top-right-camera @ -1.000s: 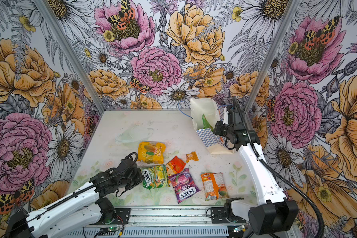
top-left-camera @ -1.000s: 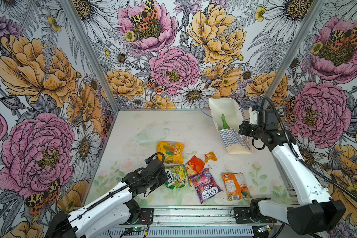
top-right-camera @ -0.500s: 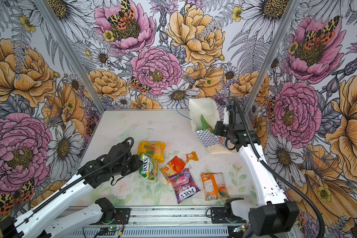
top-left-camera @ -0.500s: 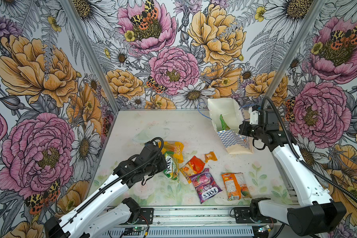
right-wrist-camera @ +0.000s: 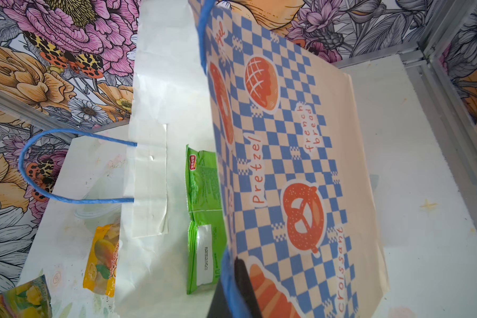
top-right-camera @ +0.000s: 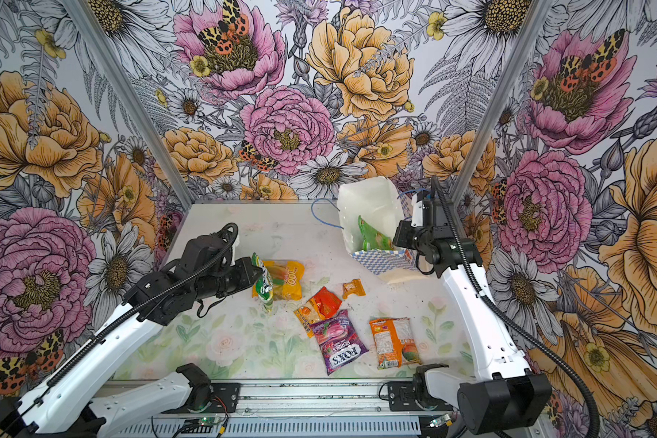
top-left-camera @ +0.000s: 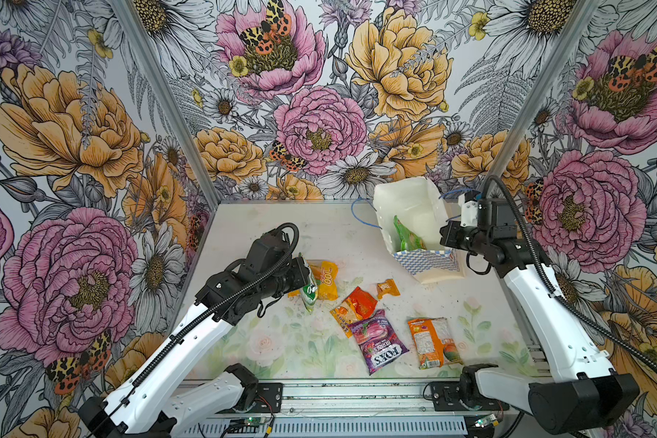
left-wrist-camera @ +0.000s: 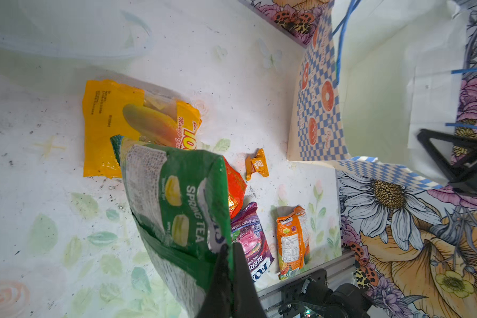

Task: Place the snacks into the paper bag
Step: 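Carry the green candy bag over the paper bag opening with left gripper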

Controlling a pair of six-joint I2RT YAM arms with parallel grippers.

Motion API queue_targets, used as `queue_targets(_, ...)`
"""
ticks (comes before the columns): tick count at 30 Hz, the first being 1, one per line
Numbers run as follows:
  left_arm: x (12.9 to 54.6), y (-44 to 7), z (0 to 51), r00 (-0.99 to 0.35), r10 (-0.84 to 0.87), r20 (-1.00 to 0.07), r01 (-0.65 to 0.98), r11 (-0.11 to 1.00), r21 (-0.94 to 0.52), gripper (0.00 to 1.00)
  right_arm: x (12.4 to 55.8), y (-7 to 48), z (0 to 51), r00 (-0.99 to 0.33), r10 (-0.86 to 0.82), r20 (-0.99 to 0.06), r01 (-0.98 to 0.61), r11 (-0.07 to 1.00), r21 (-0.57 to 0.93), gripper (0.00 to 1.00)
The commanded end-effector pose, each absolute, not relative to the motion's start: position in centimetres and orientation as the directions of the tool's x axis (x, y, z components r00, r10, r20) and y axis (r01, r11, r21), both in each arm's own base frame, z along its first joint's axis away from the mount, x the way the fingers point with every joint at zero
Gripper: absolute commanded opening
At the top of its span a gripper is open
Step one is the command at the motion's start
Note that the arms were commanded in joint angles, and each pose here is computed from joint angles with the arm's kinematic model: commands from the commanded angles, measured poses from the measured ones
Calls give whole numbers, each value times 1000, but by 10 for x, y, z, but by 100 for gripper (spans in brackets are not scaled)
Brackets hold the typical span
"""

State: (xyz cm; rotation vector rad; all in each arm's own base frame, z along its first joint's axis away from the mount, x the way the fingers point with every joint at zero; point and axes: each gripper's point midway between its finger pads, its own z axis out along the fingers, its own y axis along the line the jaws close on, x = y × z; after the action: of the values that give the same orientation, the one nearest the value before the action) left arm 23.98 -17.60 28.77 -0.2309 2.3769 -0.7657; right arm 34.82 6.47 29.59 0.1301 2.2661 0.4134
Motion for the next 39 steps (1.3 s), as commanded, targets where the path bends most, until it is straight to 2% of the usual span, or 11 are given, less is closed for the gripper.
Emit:
queue_targets(1,250,-187,334,-743,-321,-588,137,786,-603,0,344,73,321,-632,207,-747,-97,935,341,0)
queue_targets(9,268,-206,423,-652,-339,-678,270,732,-625,0,343,85,329,-633,203,-747,-134,921,364,0)
queue_targets(14,265,-233,483,-588,-329,-739,395,680,-617,0,342,94,332,-637,200,-744,-158,911,380,0)
queue_targets(19,271,-256,512,-572,-338,-747,442,640,-628,0,342,102,333,-647,201,-736,-175,900,400,0)
queue_targets(29,301,-314,520,-609,-330,-721,466,588,-661,0,345,125,340,-670,231,-706,-226,842,490,0)
queue_targets(34,326,-341,499,-643,-317,-697,435,598,-673,0,354,139,337,-690,250,-679,-239,807,541,0)
queue_targets(39,349,-367,474,-673,-292,-679,416,609,-675,0,364,137,335,-684,264,-680,-214,818,534,0)
